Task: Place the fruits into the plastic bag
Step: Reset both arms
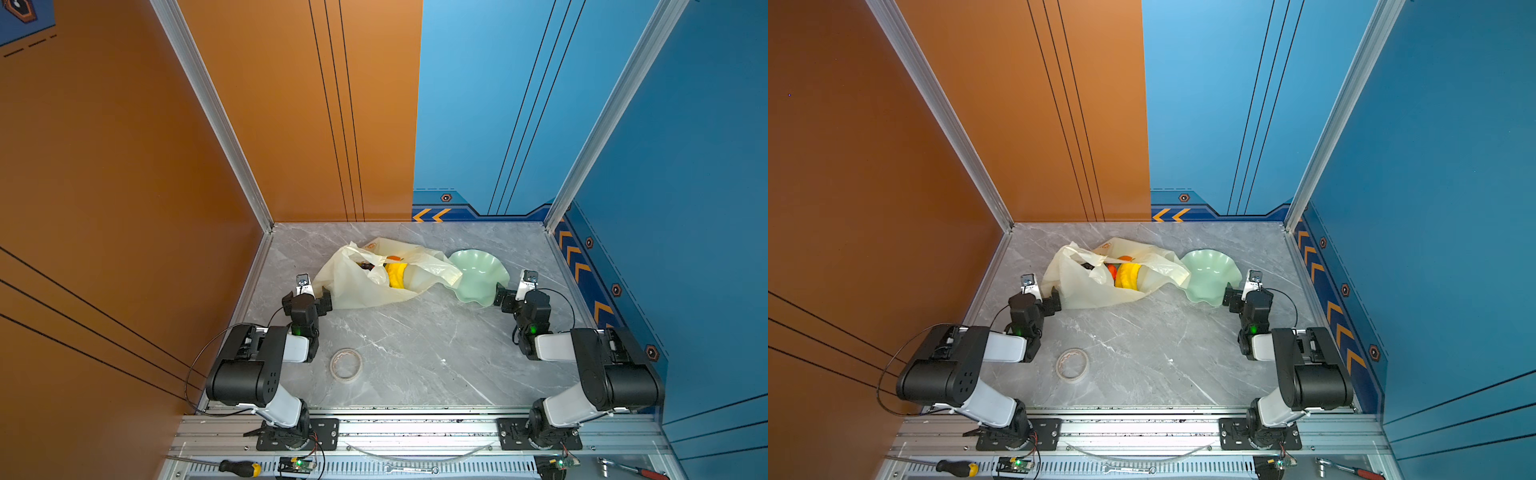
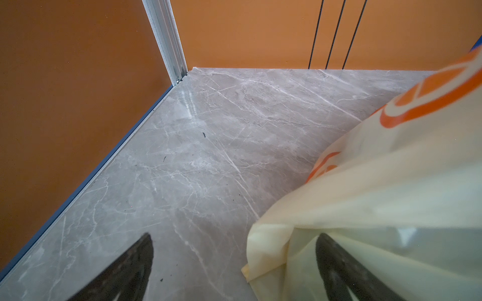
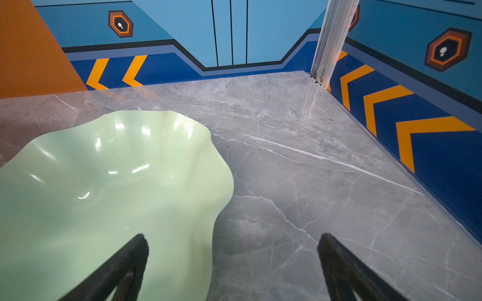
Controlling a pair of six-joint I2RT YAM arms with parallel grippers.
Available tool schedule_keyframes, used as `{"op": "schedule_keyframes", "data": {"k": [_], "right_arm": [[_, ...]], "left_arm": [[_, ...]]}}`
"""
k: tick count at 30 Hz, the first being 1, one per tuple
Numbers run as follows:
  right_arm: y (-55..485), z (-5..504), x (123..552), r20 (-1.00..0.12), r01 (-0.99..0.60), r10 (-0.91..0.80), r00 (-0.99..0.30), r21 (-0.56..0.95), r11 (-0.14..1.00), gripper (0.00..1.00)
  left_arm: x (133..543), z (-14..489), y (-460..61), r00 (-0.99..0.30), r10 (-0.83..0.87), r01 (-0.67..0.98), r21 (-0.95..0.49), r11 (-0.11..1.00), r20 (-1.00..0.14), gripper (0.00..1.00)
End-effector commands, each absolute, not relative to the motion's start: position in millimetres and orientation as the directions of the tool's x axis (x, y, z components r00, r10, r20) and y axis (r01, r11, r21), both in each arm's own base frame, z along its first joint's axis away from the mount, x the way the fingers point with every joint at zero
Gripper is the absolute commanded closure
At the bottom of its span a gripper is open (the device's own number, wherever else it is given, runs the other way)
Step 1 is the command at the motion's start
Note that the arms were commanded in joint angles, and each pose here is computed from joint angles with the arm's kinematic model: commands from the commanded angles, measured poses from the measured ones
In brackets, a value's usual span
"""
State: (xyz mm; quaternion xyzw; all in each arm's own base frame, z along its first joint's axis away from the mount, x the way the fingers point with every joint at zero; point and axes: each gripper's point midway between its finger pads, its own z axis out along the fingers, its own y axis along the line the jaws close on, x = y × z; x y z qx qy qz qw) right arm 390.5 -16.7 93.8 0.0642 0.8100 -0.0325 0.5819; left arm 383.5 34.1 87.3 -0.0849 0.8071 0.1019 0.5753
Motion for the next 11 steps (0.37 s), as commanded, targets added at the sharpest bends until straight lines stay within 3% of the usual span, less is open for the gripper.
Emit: {"op": "schedule_keyframes", "data": {"k": [1, 11], "right_arm": [[-16.3, 93.9, 394.1, -0.945, 0.145, 0.045, -0.324, -0.003, 0.989, 0.00], [-16.2, 92.8, 394.0, -0.943, 0.143, 0.047, -0.328, -0.001, 0.990, 0.00]], "left_arm": [[388.6, 94.6, 32.2, -0.308, 0.001, -0.250, 0.082, 0.965, -0.952, 0.02], [388.6, 94.4, 32.2, -0.308, 0.001, -0.250, 0.083, 0.965, -0.951, 0.02]]}}
